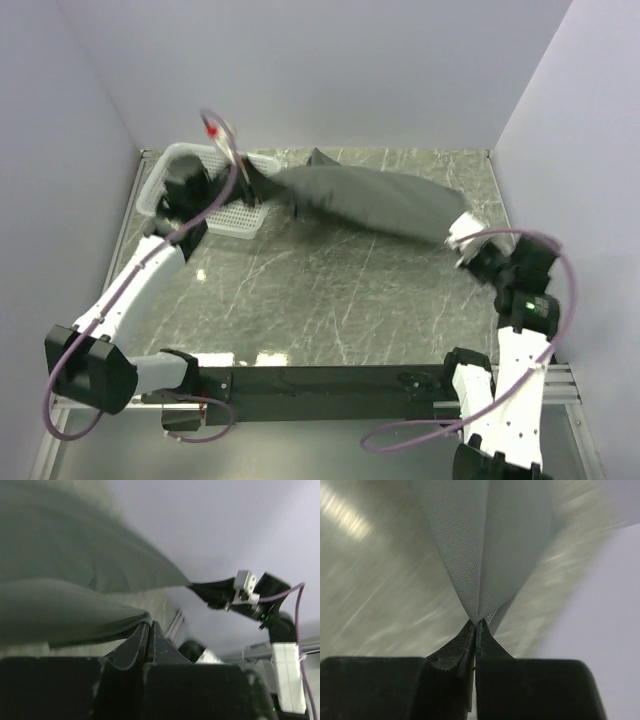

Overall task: Fold and stack the t-shirts
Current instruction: Flatten the tshirt out

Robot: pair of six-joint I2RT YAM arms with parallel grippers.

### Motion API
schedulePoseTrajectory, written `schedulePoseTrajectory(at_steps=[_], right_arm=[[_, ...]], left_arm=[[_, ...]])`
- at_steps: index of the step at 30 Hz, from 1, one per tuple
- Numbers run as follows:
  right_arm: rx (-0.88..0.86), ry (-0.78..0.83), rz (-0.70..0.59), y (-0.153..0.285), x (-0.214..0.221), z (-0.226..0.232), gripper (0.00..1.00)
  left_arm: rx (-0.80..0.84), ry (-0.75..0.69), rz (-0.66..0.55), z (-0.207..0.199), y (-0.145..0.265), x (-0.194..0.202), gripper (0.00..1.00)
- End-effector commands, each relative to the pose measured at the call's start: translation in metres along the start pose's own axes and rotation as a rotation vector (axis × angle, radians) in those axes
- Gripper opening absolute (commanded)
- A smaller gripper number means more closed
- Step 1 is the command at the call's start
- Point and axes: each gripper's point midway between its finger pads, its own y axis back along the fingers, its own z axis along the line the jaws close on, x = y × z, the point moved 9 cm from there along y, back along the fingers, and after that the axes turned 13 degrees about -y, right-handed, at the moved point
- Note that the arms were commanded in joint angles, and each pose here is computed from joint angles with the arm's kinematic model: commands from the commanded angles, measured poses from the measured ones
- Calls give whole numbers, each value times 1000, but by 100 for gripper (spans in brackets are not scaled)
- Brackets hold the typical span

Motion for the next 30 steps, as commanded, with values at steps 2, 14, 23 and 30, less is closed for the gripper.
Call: schedulePoseTrajectory(at_steps=[2, 14, 23, 30], right_arm=[[-254, 104, 236, -8, 75, 50, 0], [-307, 172, 464, -8, 117, 60, 0], [-338, 224, 543, 0, 126, 64, 0], [-378, 218, 519, 3, 119, 65, 0]], left_arm=[[-172, 237, 332, 45, 31, 122, 1], [-350, 421, 521, 49, 89, 207, 1], [-424, 484, 578, 49, 104, 227, 1], [-466, 480, 569, 43, 110, 223, 1]])
